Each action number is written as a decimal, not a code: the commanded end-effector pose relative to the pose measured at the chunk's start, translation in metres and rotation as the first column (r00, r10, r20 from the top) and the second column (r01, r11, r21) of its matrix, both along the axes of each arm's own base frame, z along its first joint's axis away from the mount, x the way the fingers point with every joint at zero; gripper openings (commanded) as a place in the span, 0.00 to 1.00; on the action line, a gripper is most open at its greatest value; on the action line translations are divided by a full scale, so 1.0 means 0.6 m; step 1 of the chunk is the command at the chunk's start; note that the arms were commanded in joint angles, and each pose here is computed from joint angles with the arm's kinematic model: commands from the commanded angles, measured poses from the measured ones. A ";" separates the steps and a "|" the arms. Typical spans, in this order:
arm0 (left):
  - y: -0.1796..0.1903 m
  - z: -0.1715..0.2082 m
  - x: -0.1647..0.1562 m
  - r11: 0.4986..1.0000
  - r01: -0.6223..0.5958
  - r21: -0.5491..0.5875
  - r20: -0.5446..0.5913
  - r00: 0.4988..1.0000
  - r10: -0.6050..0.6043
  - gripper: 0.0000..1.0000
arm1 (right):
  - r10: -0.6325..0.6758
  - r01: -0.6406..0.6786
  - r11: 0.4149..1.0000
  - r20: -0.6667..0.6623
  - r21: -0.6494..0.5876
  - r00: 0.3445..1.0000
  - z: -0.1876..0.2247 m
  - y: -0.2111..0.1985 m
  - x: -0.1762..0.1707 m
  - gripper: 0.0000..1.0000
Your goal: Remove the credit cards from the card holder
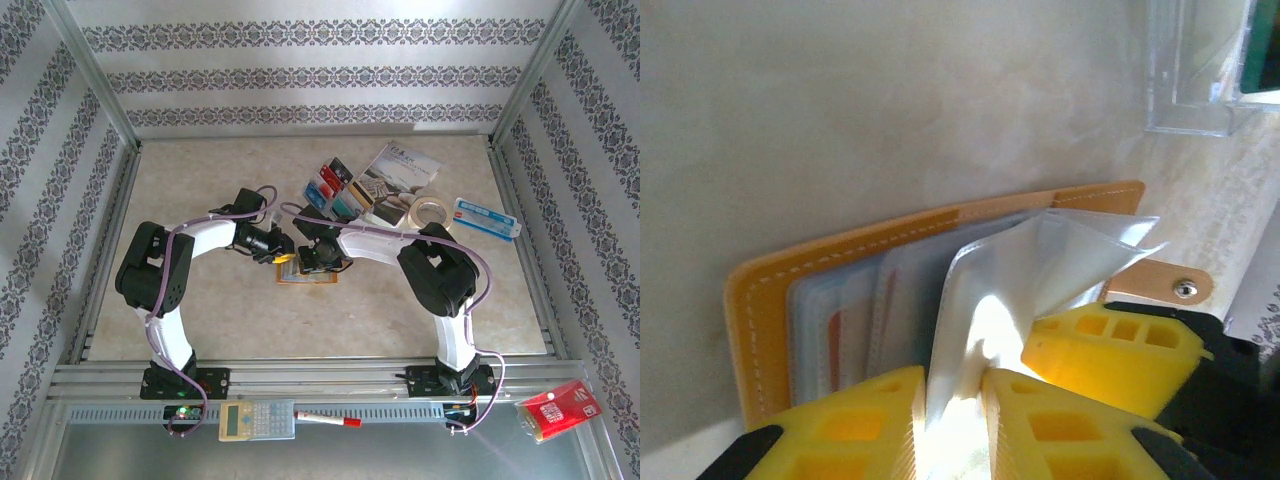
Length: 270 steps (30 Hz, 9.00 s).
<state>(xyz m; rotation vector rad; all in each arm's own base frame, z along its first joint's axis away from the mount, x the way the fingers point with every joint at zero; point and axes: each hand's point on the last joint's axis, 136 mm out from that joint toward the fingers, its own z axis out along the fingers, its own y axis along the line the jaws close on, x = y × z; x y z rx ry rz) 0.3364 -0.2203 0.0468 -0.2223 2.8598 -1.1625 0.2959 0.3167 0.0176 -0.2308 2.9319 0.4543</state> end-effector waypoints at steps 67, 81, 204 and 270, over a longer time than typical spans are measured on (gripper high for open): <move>-0.033 0.067 0.019 0.992 -0.119 0.043 0.255 0.961 0.104 0.61 | -0.205 0.114 0.939 0.260 0.325 0.944 0.124 -0.005 0.012 0.44; -0.053 0.065 -0.005 0.999 -0.051 -0.009 0.209 0.977 0.052 0.47 | -0.249 0.162 0.917 0.207 0.363 0.946 0.086 -0.008 0.011 0.36; -0.051 -0.017 -0.026 0.998 -0.012 0.065 0.126 0.992 0.003 0.02 | -0.305 0.268 0.912 0.076 0.309 0.949 0.020 -0.064 -0.003 0.21; -0.093 0.349 0.080 0.856 -0.069 -0.512 0.390 0.869 0.303 0.06 | -0.399 -0.028 0.237 0.124 0.971 0.908 0.410 -0.080 0.092 0.28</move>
